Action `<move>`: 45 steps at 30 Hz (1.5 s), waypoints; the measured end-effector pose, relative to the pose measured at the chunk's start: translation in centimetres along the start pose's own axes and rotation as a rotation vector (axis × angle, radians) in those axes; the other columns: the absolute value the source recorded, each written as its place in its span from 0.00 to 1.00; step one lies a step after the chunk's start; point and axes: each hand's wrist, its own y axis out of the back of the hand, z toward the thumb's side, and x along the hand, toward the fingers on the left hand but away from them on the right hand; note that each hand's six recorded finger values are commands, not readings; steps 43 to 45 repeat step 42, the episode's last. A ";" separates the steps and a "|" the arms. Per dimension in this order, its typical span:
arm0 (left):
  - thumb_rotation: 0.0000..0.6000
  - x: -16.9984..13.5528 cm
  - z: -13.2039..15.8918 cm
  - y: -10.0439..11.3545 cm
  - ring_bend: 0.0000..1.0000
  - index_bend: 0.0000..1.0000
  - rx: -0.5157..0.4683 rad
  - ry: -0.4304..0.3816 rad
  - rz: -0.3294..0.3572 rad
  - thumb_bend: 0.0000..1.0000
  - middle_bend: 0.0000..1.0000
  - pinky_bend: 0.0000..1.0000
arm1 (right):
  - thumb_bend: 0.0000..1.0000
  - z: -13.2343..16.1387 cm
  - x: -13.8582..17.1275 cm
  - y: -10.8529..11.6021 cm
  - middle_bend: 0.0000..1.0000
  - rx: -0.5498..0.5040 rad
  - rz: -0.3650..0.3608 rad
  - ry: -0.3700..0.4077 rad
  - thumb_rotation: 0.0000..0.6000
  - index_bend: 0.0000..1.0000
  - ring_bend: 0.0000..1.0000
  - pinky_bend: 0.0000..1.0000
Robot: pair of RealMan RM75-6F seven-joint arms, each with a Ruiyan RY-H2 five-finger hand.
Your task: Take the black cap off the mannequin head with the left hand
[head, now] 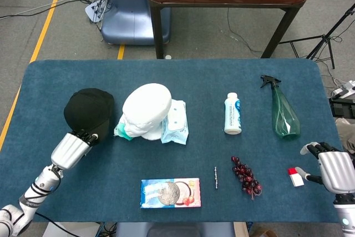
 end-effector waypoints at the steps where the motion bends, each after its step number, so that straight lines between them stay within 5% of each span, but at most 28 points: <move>1: 1.00 -0.2 0.3 0.1 0.53 0.29 -0.006 -0.007 -0.006 0.46 0.55 0.84 | 0.05 0.0 0.0 0.0 0.48 0.000 0.001 0.000 1.00 0.49 0.40 0.56; 7: 1.00 -1.7 1.8 0.9 0.52 0.08 -0.029 -0.048 -0.067 0.07 0.53 0.83 | 0.05 0.0 0.0 -0.1 0.48 0.002 0.003 -0.001 1.00 0.49 0.40 0.56; 11: 1.00 -2.4 2.5 1.4 0.52 0.00 -0.041 -0.075 -0.118 0.00 0.52 0.82 | 0.05 0.0 -0.1 -0.1 0.48 0.003 0.005 -0.001 1.00 0.49 0.40 0.56; 21: 1.00 -3.9 3.2 2.0 0.52 0.01 -0.039 -0.080 -0.216 0.00 0.52 0.80 | 0.05 0.0 0.0 -0.1 0.48 0.002 0.006 -0.002 1.00 0.49 0.40 0.56; 26: 1.00 -4.9 2.6 2.4 0.53 0.29 0.009 0.014 -0.256 0.01 0.53 0.80 | 0.05 0.0 0.0 -0.1 0.48 0.001 0.004 -0.005 1.00 0.49 0.40 0.56; 31: 1.00 -6.4 1.9 3.6 0.53 0.42 -0.030 0.174 -0.284 0.33 0.57 0.79 | 0.05 -0.2 0.0 0.0 0.48 0.002 0.000 -0.015 1.00 0.49 0.40 0.56; 34: 1.00 -7.6 1.2 4.1 0.54 0.44 -0.045 0.253 -0.278 0.44 0.59 0.79 | 0.05 -0.4 -0.1 0.0 0.48 0.003 -0.001 -0.024 1.00 0.49 0.40 0.56; 39: 1.00 -9.7 0.0 4.5 0.54 0.45 -0.090 0.360 -0.278 0.45 0.59 0.79 | 0.05 -0.6 -0.2 0.1 0.48 0.003 -0.007 -0.037 1.00 0.49 0.40 0.56; 45: 1.00 -10.3 -0.7 4.6 0.54 0.45 -0.112 0.395 -0.267 0.45 0.59 0.79 | 0.05 -0.8 -0.3 0.1 0.48 0.007 -0.006 -0.046 1.00 0.49 0.40 0.56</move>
